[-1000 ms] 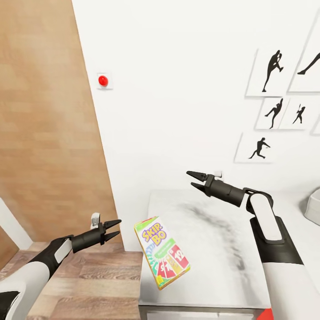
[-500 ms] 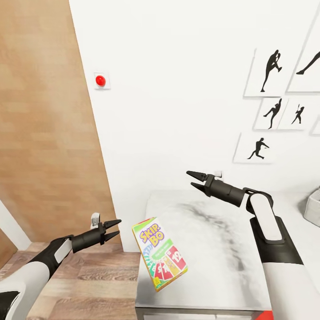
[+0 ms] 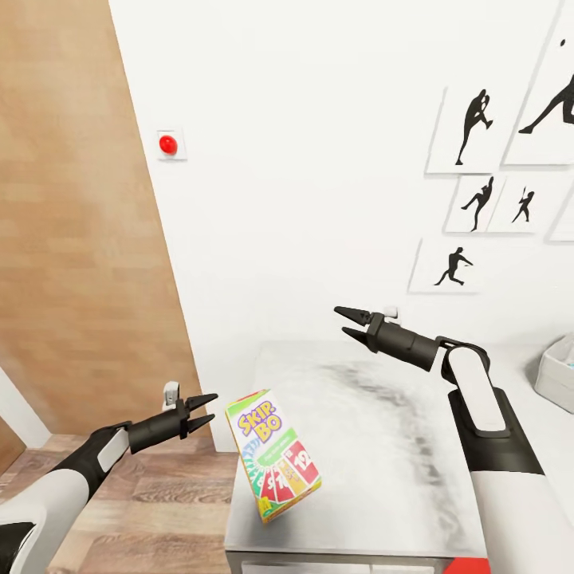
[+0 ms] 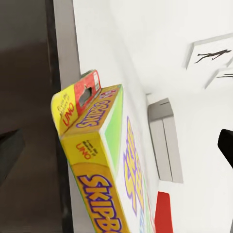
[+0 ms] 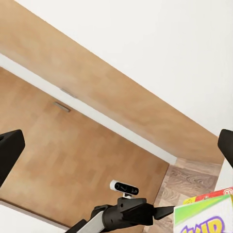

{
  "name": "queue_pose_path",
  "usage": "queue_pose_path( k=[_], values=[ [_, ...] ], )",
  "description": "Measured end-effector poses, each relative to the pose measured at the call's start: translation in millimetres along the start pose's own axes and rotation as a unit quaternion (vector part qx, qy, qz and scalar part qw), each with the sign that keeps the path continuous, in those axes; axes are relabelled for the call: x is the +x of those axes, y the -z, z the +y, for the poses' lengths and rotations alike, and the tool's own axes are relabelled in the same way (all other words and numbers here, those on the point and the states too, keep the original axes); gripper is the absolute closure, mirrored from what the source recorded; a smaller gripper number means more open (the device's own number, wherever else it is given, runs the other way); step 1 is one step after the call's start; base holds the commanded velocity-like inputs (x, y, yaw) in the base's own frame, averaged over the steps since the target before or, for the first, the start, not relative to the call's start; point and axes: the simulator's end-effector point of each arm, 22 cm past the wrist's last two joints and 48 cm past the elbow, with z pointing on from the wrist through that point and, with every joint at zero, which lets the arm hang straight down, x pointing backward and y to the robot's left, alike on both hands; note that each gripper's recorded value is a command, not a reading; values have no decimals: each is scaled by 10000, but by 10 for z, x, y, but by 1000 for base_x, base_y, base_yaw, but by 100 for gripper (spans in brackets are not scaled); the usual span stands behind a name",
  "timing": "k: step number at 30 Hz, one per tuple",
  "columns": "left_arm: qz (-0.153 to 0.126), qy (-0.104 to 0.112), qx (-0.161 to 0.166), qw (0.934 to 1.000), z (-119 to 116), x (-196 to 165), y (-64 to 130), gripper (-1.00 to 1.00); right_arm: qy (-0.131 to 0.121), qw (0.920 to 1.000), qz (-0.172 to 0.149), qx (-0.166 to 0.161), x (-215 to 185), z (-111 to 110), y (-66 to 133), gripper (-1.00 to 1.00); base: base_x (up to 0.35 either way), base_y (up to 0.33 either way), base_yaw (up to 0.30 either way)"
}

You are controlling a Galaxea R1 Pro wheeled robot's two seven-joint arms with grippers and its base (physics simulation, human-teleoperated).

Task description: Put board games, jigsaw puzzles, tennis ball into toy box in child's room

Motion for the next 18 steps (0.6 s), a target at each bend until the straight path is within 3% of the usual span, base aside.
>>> queue_pose_path(
  k=[18],
  values=[
    [-12,-4,18,10000,-8,-5,1,-100,1,10000,2,-1,1,1,-1,-100,-20,-75,0]
  ],
)
